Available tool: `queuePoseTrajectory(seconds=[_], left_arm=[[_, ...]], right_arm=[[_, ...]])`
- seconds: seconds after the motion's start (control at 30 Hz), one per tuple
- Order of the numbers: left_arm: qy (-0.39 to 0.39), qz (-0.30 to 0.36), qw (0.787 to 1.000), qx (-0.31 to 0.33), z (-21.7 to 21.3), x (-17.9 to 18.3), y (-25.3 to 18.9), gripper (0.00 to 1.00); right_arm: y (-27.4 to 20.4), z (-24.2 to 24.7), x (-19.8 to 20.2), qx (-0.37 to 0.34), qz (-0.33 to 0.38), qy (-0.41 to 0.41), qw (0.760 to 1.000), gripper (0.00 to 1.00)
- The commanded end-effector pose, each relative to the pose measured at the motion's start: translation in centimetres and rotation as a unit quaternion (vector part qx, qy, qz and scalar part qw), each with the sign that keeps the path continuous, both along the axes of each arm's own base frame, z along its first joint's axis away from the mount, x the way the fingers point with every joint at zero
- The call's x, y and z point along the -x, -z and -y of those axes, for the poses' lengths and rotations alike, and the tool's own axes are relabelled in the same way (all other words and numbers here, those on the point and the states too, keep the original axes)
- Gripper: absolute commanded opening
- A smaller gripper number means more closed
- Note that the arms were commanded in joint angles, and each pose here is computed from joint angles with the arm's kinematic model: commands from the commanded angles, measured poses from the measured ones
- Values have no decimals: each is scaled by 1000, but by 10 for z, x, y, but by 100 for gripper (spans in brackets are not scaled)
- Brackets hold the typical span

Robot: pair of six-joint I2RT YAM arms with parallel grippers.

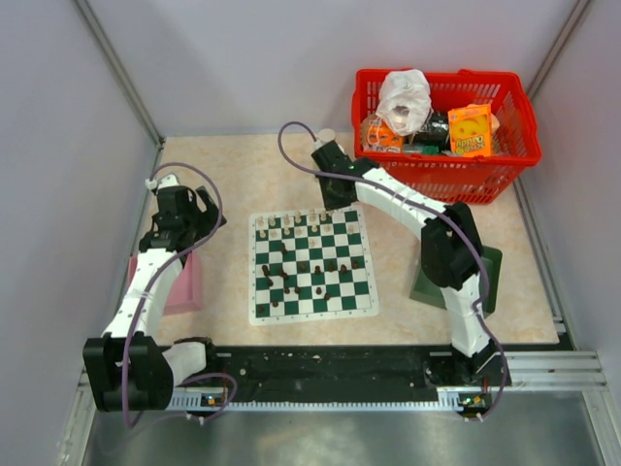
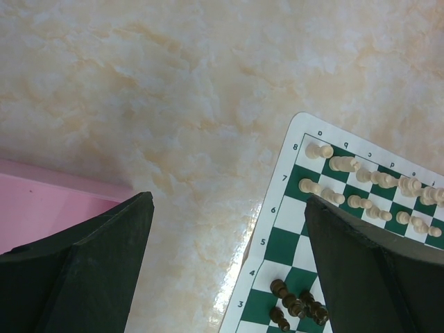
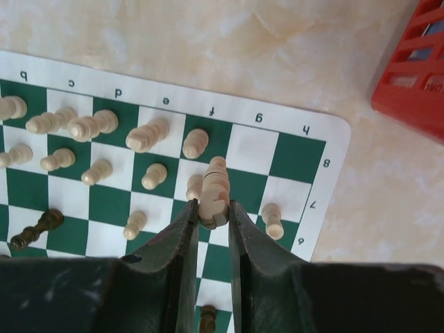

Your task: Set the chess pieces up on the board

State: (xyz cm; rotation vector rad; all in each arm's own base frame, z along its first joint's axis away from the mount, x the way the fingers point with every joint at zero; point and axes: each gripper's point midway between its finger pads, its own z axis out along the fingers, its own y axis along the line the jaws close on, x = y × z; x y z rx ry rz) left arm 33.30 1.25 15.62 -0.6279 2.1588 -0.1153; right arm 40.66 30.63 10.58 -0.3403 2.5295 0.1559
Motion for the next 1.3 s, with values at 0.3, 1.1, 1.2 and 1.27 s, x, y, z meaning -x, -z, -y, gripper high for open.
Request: queuePoseTrajectory(seconds=[0.3, 1.1, 1.2, 1.27], left_arm=[[248, 174, 949, 87, 85, -16, -84, 99], [555, 365, 633, 398, 195, 37, -235, 88], [563, 364, 628, 394, 199, 40, -235, 88], [574, 361, 621, 393, 205, 44, -237, 89]], right_arm=[[-109, -12, 27, -117, 38, -47, 991, 18], [-308, -31, 98, -376, 131, -164, 903, 18], [-312, -32, 104, -387, 131, -171, 896, 18], [-314, -33, 107, -393, 130, -178, 893, 17]])
